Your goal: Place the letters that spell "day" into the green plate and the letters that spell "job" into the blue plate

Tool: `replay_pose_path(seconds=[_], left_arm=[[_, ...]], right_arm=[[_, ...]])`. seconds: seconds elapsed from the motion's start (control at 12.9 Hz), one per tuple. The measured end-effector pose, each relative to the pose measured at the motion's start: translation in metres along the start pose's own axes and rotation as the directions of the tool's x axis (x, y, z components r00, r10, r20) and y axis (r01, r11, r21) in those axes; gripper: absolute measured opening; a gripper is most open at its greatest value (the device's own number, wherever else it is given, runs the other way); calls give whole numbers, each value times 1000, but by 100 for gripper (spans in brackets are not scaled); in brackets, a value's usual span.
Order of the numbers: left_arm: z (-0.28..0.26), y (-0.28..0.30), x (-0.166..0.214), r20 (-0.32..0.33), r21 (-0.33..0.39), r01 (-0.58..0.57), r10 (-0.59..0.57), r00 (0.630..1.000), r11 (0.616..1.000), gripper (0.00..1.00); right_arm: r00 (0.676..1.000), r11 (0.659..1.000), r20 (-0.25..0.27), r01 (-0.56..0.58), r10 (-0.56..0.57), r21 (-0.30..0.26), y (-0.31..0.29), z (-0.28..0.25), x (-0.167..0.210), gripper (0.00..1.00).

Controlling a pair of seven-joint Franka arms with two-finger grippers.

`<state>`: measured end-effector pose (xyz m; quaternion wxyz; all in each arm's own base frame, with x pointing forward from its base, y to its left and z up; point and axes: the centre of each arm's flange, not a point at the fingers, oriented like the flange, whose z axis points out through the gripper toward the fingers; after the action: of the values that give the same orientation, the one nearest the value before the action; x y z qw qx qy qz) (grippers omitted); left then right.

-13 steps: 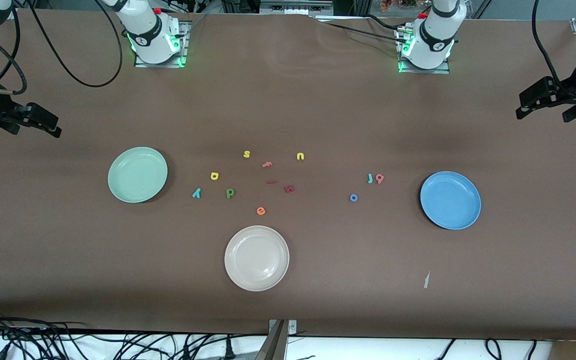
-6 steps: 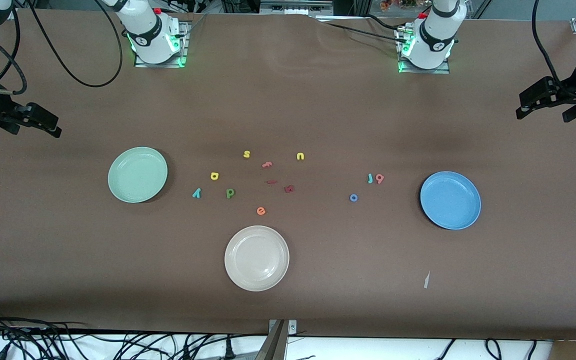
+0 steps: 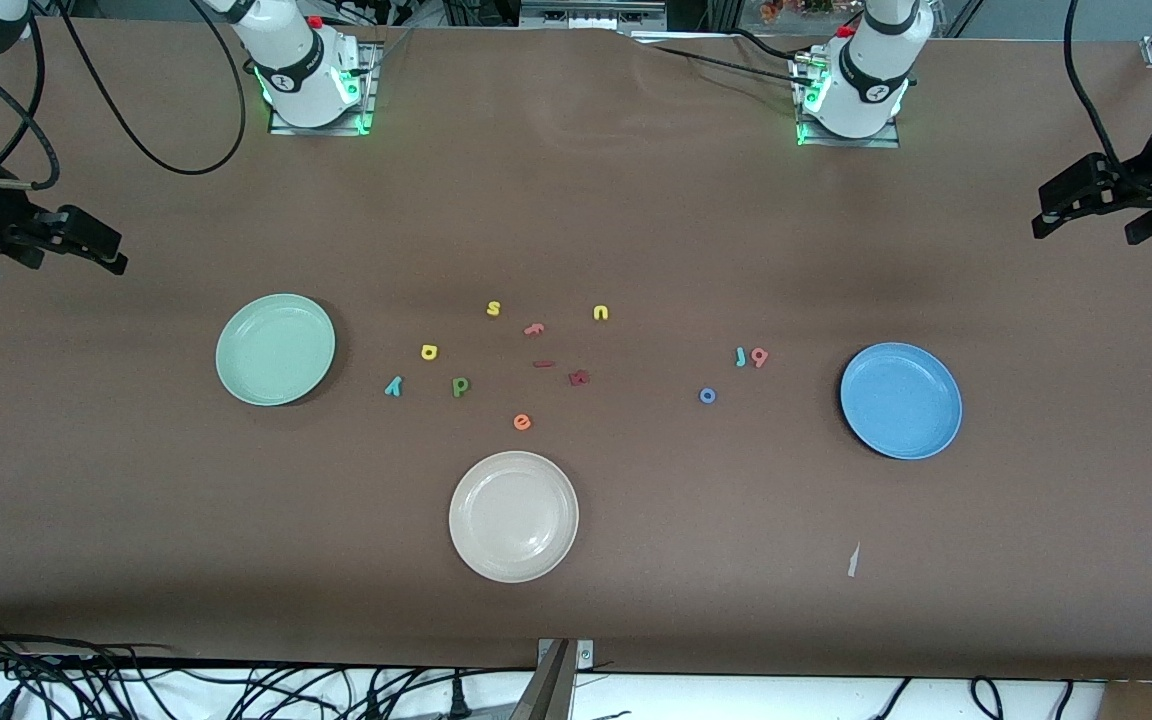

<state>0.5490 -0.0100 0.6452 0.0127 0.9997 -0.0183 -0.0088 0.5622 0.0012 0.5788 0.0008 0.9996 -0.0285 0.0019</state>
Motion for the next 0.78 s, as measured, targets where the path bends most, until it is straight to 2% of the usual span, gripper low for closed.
replay_pose_path(seconds=[0.23, 0.39, 0.54, 0.78], left_arm=[[0, 0, 0, 0, 0, 0, 0, 1000, 1000, 100], [0, -2, 0, 0, 0, 3, -3, 1000, 1000, 100], [0, -4, 0, 0, 0, 7, -7, 1000, 1000, 100], [1, -5, 1, 1, 0, 8, -8, 1000, 1000, 100]], right_arm=[[995, 999, 89, 36, -35, -5, -21, 24, 0, 100], [990, 999, 130, 53, -51, -9, -39, 49, 6, 100], [990, 1000, 138, 20, -17, -20, -70, 72, 14, 100], [991, 996, 108, -80, 83, -38, -138, 111, 22, 100]])
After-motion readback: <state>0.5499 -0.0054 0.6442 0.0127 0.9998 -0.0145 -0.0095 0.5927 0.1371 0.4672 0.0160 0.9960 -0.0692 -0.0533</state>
